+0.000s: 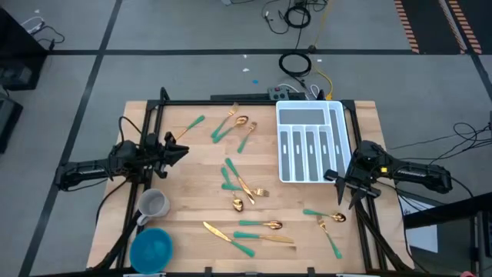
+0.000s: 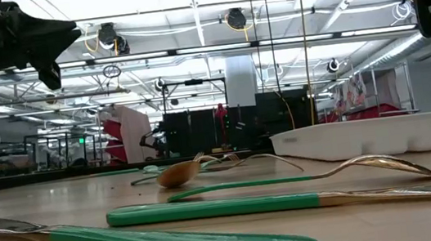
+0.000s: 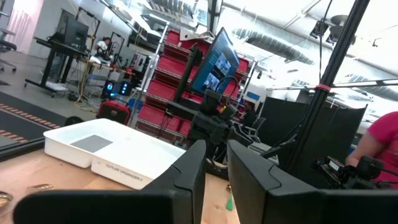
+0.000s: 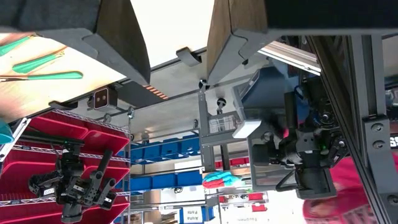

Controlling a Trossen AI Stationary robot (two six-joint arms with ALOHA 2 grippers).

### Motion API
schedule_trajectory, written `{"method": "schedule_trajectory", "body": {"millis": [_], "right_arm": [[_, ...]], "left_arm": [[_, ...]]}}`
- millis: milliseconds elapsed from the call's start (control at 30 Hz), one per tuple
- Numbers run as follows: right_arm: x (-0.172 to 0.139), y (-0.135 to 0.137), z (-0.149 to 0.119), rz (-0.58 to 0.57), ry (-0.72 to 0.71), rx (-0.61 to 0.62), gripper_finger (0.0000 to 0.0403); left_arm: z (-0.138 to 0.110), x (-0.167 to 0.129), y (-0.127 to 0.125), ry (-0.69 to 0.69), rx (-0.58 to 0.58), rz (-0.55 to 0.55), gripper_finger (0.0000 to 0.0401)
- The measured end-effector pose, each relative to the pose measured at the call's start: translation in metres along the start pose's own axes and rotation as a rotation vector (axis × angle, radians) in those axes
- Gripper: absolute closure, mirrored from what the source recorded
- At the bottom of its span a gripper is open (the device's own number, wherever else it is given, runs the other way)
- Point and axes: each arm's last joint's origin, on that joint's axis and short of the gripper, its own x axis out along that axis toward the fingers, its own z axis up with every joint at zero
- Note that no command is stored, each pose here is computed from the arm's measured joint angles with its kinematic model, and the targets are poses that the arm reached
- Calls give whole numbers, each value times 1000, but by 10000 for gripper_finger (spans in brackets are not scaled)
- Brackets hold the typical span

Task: Sort silverware

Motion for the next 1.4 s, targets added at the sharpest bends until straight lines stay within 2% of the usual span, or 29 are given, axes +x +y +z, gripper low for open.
{"method": "schedule_trajectory", "body": {"millis": [100,167,367,467,667,767,1033,1133,1233,1400], "right_arm": [[0,0,0,-17,-3,-5,250],[0,-2,1,-74,-9,-6,250],[-1,-8,1,-285,-31,-17,250],[-3,-13,2,-465,-45,-32,250],[-8,-20,2,-738,-128,118,250],[-10,-21,3,-823,-168,172,250],[-12,-23,7,-893,-281,275,250],[-12,-22,10,-881,-340,306,250],[-12,-21,16,-858,-399,296,250],[-13,-17,27,-827,-475,207,250]], "left_arm": [[0,0,0,0,0,0,328],[0,0,0,0,0,1,328],[0,0,0,0,0,0,328],[0,0,0,0,0,0,328],[0,0,0,0,0,1,328],[0,0,0,0,0,0,328],[0,0,0,0,0,0,328],[0,0,0,0,0,0,328],[0,0,0,0,0,0,328],[0,0,0,0,0,0,328]]}}
